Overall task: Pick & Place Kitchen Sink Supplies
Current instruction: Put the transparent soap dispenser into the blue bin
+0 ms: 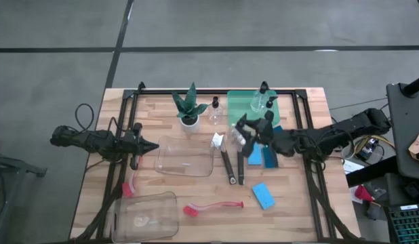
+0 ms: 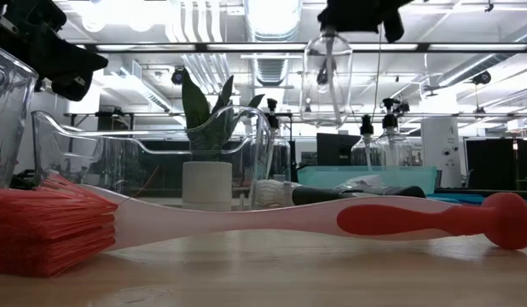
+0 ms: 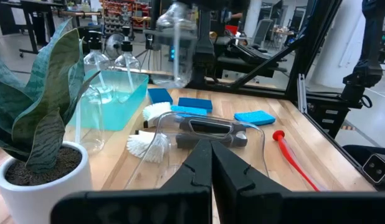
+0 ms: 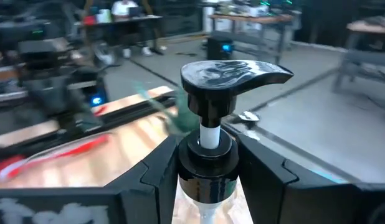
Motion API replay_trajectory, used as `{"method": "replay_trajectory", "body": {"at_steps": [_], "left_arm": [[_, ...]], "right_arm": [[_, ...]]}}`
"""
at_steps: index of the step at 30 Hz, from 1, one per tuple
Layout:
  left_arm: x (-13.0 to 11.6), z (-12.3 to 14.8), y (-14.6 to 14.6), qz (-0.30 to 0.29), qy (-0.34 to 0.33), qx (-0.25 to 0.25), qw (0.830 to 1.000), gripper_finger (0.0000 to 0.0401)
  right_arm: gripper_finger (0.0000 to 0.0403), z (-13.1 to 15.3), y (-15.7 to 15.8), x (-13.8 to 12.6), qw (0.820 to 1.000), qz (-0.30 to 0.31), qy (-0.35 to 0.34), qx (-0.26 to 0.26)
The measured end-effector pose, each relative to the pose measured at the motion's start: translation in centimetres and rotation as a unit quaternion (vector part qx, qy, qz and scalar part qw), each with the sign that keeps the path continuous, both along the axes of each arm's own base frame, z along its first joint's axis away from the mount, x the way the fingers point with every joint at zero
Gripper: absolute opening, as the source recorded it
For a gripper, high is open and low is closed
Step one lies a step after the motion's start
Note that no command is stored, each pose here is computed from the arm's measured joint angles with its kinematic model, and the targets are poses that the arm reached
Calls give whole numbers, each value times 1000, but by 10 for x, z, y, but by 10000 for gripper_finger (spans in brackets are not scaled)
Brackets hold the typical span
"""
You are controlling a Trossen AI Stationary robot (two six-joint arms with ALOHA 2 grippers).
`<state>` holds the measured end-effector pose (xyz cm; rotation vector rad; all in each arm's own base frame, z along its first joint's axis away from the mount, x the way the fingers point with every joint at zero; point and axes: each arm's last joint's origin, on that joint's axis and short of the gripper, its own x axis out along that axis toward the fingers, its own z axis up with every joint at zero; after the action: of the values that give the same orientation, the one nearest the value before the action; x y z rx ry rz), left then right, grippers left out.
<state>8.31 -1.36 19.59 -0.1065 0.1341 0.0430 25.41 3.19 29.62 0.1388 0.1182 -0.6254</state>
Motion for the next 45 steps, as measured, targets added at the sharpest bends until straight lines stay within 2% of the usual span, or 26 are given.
{"method": "replay_trajectory", "body": {"at_steps": [5,11,21,29,32,37,45], "left_arm": [[0,0,0,0,0,0,1000,0],[0,0,0,0,0,0,1000,0],[0,0,0,0,0,0,1000,0],[0,0,0,0,0,0,1000,0],[0,0,0,0,0,0,1000,0],[0,0,0,0,0,0,1000,0],[0,0,0,0,0,0,1000,0]], "right_arm": [[140,-10,-29,9,997,-66,-4,27],[138,-29,-57,19,986,-163,27,8],[139,-55,-106,42,971,-240,16,4],[144,-74,-145,44,953,-301,32,15],[143,-79,-157,41,947,-319,23,31],[141,-85,-172,40,948,-315,8,52],[147,-95,-175,43,949,-308,20,58]]}}
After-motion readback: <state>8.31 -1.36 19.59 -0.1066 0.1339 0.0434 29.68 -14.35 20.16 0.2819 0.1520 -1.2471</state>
